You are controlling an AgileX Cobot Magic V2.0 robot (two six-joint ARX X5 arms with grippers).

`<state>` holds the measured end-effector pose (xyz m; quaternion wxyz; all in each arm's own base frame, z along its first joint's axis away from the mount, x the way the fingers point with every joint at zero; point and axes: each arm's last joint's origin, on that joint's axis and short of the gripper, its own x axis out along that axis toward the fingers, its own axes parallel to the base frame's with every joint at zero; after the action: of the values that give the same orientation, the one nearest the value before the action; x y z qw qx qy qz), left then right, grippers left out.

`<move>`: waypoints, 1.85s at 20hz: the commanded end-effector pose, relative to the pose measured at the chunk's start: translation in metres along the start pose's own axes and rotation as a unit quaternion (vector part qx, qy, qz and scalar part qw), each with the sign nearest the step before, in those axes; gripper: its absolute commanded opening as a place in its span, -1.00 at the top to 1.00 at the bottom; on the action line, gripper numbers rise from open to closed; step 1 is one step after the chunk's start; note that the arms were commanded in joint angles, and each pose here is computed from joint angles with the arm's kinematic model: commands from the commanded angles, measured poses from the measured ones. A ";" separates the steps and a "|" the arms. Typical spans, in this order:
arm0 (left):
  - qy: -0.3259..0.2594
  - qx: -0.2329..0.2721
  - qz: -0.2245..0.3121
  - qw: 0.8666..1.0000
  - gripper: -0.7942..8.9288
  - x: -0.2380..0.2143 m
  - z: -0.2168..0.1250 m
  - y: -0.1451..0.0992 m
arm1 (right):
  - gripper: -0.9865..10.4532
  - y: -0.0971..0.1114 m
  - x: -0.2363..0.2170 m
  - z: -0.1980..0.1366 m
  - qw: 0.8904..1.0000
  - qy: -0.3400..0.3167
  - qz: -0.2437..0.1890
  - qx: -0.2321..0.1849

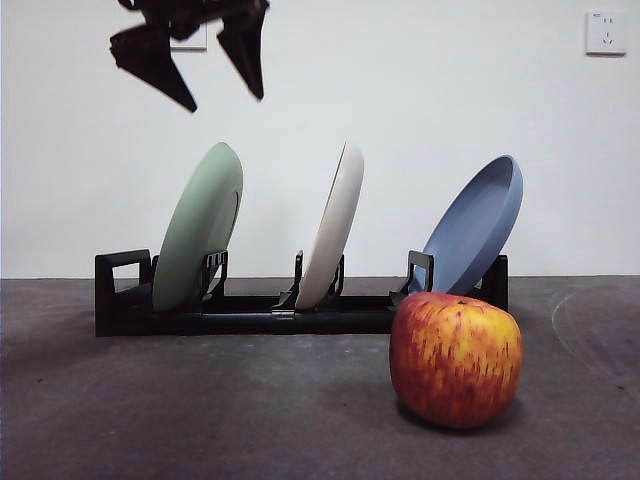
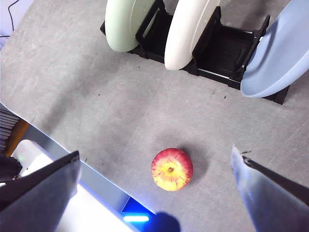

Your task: Take the green plate from the plate rack,put the plate on the table,take the apple from the table,put the apple in the plate

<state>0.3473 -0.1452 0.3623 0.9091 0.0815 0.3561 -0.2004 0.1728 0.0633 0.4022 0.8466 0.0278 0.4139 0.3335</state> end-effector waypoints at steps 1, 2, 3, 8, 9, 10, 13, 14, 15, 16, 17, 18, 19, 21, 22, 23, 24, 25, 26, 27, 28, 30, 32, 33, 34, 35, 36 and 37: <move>0.013 -0.003 0.014 1.000 -0.18 0.011 -0.003 0.001 | -0.16 -0.001 0.001 0.002 1.000 -0.005 0.000 -0.001; 0.017 -0.004 0.014 1.000 -0.18 0.015 -0.003 0.001 | -0.16 -0.001 0.002 0.002 1.000 -0.006 0.000 -0.001; 0.020 -0.004 0.014 1.000 -0.18 0.017 -0.004 0.001 | -0.16 -0.001 0.002 0.003 1.000 -0.007 0.000 0.001; 0.055 -0.007 0.015 0.998 0.02 0.033 -0.011 0.004 | -0.16 -0.001 0.002 0.003 1.000 -0.008 0.000 0.005; 0.062 -0.007 0.015 0.998 0.02 0.037 -0.013 0.005 | -0.16 -0.001 0.002 0.003 1.000 -0.008 0.000 0.006; 0.068 -0.008 0.015 0.998 0.02 0.038 -0.014 0.006 | -0.16 -0.001 0.002 0.003 1.000 -0.008 0.000 0.006; 0.078 -0.009 0.015 0.997 0.26 0.040 -0.016 0.006 | -0.16 -0.001 0.002 0.003 1.000 -0.008 0.000 0.007; 0.078 -0.010 0.013 0.997 0.36 0.040 -0.016 0.007 | -0.16 -0.001 0.002 0.003 1.000 -0.008 0.000 0.007; 0.078 -0.010 0.012 0.997 0.46 0.040 -0.016 0.007 | -0.16 -0.001 0.002 0.003 1.000 -0.008 0.000 0.007; 0.078 -0.010 0.012 0.997 0.55 0.040 -0.016 0.007 | -0.16 -0.001 0.002 0.003 1.000 -0.008 0.000 0.007; 0.078 -0.010 0.012 0.997 0.62 0.040 -0.016 0.007 | -0.16 -0.001 0.002 0.003 1.000 -0.008 0.000 0.007; 0.077 -0.010 0.007 0.997 0.71 0.040 -0.016 0.007 | -0.16 -0.001 0.002 0.003 1.000 -0.008 0.000 0.007; 0.077 -0.011 -0.003 0.997 0.75 0.040 -0.016 0.006 | -0.16 -0.001 0.002 0.003 1.000 -0.008 0.000 0.007; 0.076 -0.013 -0.026 0.997 0.85 0.040 -0.016 0.005 | -0.16 -0.001 0.002 0.003 1.000 -0.008 0.000 0.007; 0.075 -0.014 -0.033 0.997 0.85 0.040 -0.016 0.005 | -0.16 -0.001 0.002 0.003 1.000 -0.008 0.000 0.007; 0.075 -0.014 -0.040 0.996 0.85 0.040 -0.016 0.004 | -0.16 -0.001 0.002 0.003 1.000 -0.008 0.000 0.007; 0.075 -0.014 -0.040 0.996 0.85 0.040 -0.016 0.004 | -0.16 -0.001 0.002 0.003 1.000 -0.008 0.000 0.006; 0.075 -0.014 -0.040 0.996 0.85 0.039 -0.016 0.004 | -0.16 -0.001 0.002 0.003 1.000 -0.009 0.000 0.006; 0.074 -0.015 -0.049 0.996 0.85 0.038 -0.015 0.004 | -0.16 -0.001 0.002 0.003 1.000 -0.010 0.000 0.006; 0.074 -0.016 -0.061 0.995 0.85 0.036 -0.014 0.003 | -0.16 -0.001 0.002 0.003 1.000 -0.010 0.000 0.006; 0.074 -0.017 -0.077 0.994 0.85 0.032 -0.011 0.002 | -0.16 -0.001 0.002 0.003 1.000 -0.010 0.000 0.006; 0.066 -0.015 -0.079 0.995 0.85 0.018 0.000 0.001 | -0.16 -0.001 0.002 0.003 1.000 -0.010 0.000 0.006; 0.042 -0.008 -0.080 0.996 0.85 -0.003 0.017 -0.001 | -0.15 -0.001 0.002 0.004 1.000 -0.011 0.000 0.005; 0.027 -0.003 -0.081 0.996 0.85 -0.015 0.026 -0.002 | -0.16 -0.001 0.002 0.004 1.000 -0.011 0.000 0.005; 0.008 0.002 -0.082 0.997 0.85 -0.031 0.036 -0.004 | -0.15 -0.001 0.002 0.004 1.000 -0.012 0.000 0.005; -0.006 0.007 -0.084 0.996 0.85 -0.046 0.043 -0.007 | -0.15 -0.001 0.002 0.004 1.000 -0.013 0.000 0.005; -0.015 0.021 -0.086 0.996 0.85 -0.061 0.049 -0.010 | -0.15 -0.001 0.002 0.004 1.000 -0.014 0.000 0.004; -0.017 0.036 -0.090 0.995 0.85 -0.075 0.052 -0.014 | -0.15 -0.001 0.002 0.005 1.000 -0.017 0.000 0.004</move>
<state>0.3264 -0.1474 0.4480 0.8927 0.0601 0.3456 -0.2830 0.1765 0.0644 0.4040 0.8532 0.0334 0.4004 0.3327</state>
